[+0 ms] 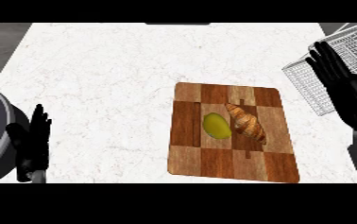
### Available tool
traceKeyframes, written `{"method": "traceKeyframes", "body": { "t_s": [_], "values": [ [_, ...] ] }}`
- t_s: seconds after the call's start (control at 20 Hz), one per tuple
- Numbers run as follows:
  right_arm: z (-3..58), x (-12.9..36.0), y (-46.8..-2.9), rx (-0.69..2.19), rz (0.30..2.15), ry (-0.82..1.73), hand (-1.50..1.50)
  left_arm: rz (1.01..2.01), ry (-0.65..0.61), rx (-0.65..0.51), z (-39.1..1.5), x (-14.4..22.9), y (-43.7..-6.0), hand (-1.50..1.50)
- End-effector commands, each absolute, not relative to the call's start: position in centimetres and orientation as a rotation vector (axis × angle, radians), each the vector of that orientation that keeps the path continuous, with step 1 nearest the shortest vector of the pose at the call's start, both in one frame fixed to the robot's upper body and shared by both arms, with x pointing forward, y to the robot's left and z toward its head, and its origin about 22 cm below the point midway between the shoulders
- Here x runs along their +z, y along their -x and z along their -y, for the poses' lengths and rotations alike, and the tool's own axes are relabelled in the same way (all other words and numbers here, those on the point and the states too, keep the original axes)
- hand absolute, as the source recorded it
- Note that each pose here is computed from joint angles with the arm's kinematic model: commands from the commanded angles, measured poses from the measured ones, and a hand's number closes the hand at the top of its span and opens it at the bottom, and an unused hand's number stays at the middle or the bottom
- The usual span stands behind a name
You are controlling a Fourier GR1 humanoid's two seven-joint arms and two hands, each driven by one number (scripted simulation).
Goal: Pick the croissant from the cutting board and place it in the tiered basket
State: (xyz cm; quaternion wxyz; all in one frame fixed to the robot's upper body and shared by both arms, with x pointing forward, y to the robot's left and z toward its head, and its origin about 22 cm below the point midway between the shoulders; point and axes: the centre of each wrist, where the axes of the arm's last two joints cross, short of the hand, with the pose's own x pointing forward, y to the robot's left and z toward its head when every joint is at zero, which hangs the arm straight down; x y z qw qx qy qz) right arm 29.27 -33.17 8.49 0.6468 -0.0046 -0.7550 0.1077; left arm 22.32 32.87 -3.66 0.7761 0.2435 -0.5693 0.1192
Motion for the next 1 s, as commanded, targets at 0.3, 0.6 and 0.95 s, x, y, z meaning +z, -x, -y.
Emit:
{"method": "traceKeyframes", "body": {
  "t_s": [0.3, 0.6, 0.95],
  "values": [
    [32.3, 6.2, -30.1, -0.477, 1.863, -0.141, 1.5, 1.444, -0.525, -0.027, -31.9, 0.2, -25.4, 0.0],
    [34.3, 2.6, -27.4, -0.044, 1.468, 0.366, -1.5, 1.533, -0.449, -0.228, -30.0, 3.0, -28.4, 0.0],
    [37.8, 11.3, -26.0, 0.421, 1.331, 0.384, -1.5, 1.521, -0.447, -0.21, -29.1, 2.1, -26.5, 0.0]
  ]
}}
